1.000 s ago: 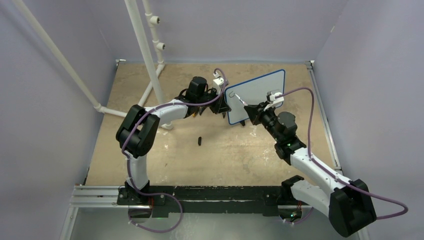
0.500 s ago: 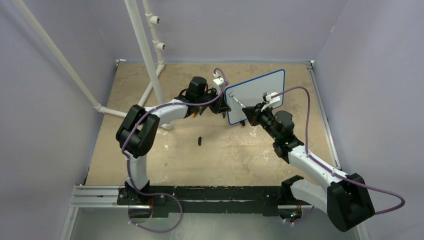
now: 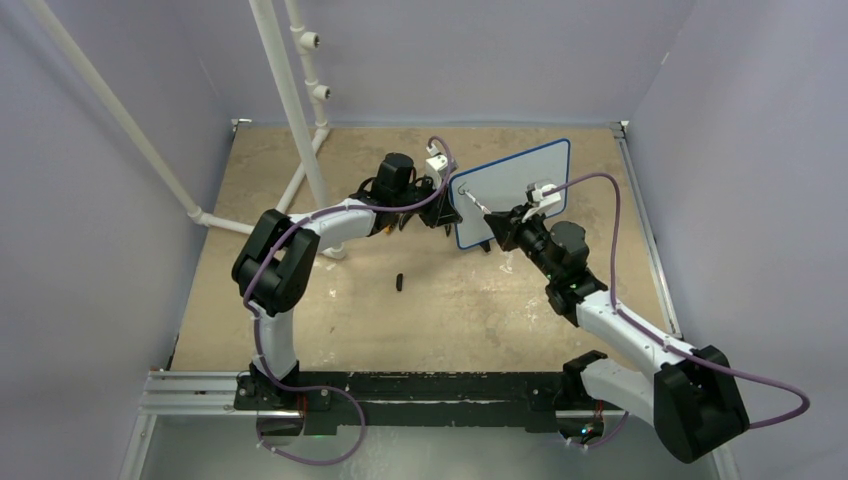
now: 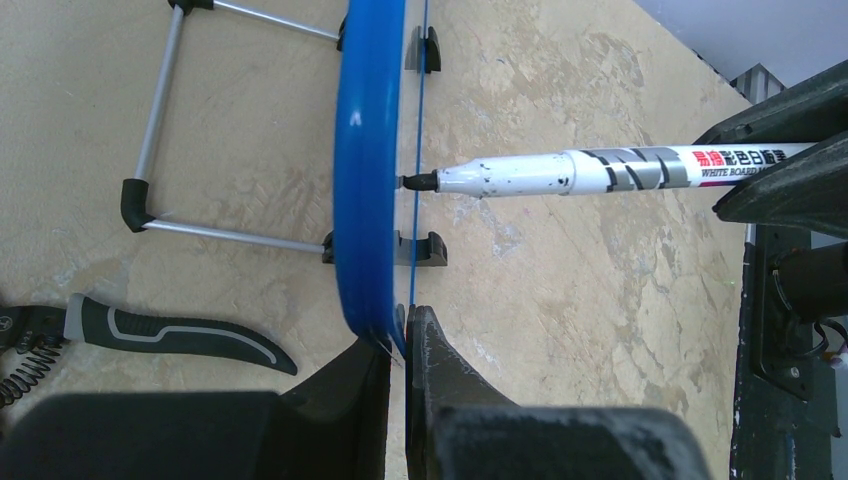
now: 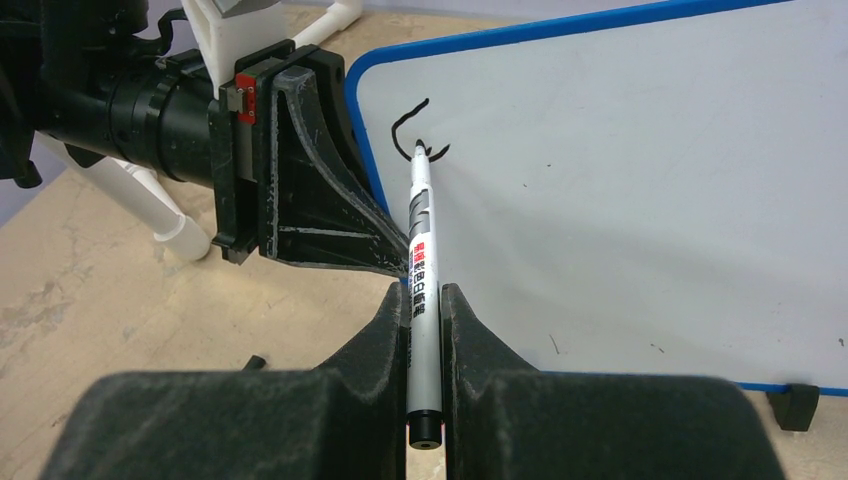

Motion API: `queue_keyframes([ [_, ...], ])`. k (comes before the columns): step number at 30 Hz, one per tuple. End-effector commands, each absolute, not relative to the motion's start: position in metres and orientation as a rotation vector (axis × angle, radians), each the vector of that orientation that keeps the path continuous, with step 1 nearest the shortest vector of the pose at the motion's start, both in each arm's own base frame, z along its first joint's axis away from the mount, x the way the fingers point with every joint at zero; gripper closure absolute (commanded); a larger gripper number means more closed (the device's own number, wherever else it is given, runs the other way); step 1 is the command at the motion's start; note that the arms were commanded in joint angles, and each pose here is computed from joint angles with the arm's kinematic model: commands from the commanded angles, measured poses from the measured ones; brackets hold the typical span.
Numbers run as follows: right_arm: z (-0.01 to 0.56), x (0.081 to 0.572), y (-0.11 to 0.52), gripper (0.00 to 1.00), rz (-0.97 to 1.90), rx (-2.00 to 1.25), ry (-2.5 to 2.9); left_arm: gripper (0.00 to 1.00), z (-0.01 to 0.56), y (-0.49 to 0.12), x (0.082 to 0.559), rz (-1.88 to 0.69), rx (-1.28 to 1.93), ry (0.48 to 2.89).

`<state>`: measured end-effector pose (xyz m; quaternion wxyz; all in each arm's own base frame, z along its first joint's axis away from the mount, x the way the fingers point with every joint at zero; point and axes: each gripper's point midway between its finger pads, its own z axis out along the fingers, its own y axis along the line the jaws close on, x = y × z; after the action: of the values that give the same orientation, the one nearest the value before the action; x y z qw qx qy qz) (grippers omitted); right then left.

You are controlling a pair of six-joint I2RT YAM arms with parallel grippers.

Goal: Write a sentence on the whiteboard

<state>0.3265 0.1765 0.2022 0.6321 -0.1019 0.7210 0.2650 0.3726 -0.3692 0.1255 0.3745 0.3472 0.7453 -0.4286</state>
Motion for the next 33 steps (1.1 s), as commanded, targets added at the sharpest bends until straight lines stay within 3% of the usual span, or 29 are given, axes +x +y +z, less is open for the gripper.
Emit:
queue_keyframes([
  [1,0.230,0.336,0.177,1.00,0.596,-0.228,1.571,1.00,0.143,-0.371,0.372,-1.105,0.918,1.867],
  [33,0.234,0.330,0.170,1.00,0.578,-0.206,1.554,1.00,0.145,-0.371,0.373,-1.102,0.912,1.866],
])
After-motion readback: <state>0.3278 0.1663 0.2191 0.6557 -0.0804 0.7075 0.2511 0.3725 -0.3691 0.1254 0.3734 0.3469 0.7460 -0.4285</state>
